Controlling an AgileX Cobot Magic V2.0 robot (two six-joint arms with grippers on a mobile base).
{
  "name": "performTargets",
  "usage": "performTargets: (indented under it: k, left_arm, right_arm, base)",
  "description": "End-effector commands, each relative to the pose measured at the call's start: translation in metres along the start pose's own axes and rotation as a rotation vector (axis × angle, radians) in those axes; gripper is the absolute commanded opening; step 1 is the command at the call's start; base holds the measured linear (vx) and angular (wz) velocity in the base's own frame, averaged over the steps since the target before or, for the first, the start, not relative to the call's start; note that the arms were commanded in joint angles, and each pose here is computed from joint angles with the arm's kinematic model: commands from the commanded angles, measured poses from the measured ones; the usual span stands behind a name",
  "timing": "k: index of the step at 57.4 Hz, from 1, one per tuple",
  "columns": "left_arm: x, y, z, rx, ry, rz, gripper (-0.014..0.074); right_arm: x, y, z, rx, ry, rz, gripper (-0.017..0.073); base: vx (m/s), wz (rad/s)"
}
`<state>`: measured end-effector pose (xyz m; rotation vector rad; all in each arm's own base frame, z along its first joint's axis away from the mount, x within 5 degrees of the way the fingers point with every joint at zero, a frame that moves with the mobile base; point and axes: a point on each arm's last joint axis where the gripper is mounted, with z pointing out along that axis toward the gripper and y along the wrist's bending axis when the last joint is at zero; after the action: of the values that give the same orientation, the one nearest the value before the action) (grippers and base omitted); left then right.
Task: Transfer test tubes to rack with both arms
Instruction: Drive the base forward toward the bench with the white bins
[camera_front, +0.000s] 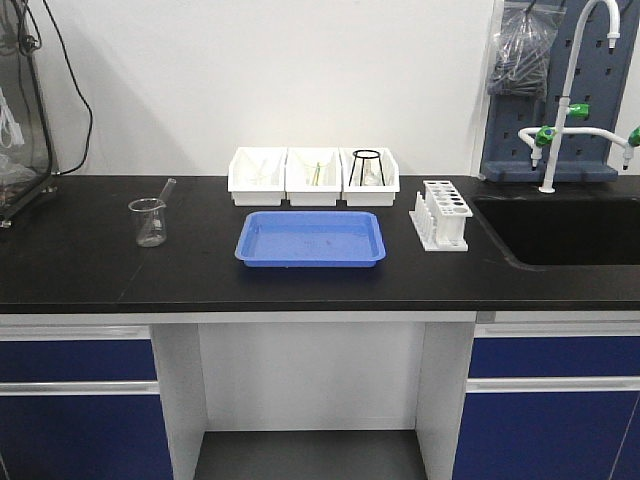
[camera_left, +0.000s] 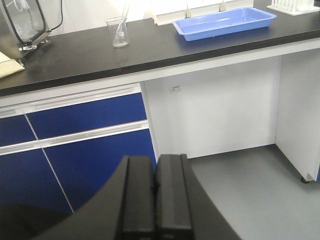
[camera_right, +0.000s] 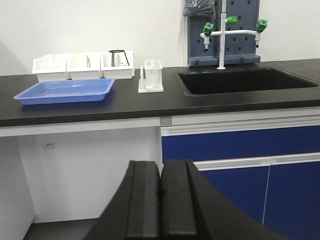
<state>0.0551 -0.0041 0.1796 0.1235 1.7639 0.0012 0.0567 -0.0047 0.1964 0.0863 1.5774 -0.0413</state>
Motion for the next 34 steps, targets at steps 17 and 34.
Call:
performTargets:
  k: [17,34]
  left_arm:
    - [0.0010,0.0001,0.0015,-0.006,-0.063,-0.017,-0.0015]
    - [0.0010,0.0001,0.0015,-0.006,-0.063,-0.017,-0.0015]
  right_arm:
    - [-0.0045,0.0002,-0.0004,-0.001,-0.081,-0.015,-0.0007]
    - [-0.0045,0.0002,-0.0004,-0.001,-0.081,-0.015,-0.0007]
  base:
    - [0.00,0.00]
    - [0.00,0.00]
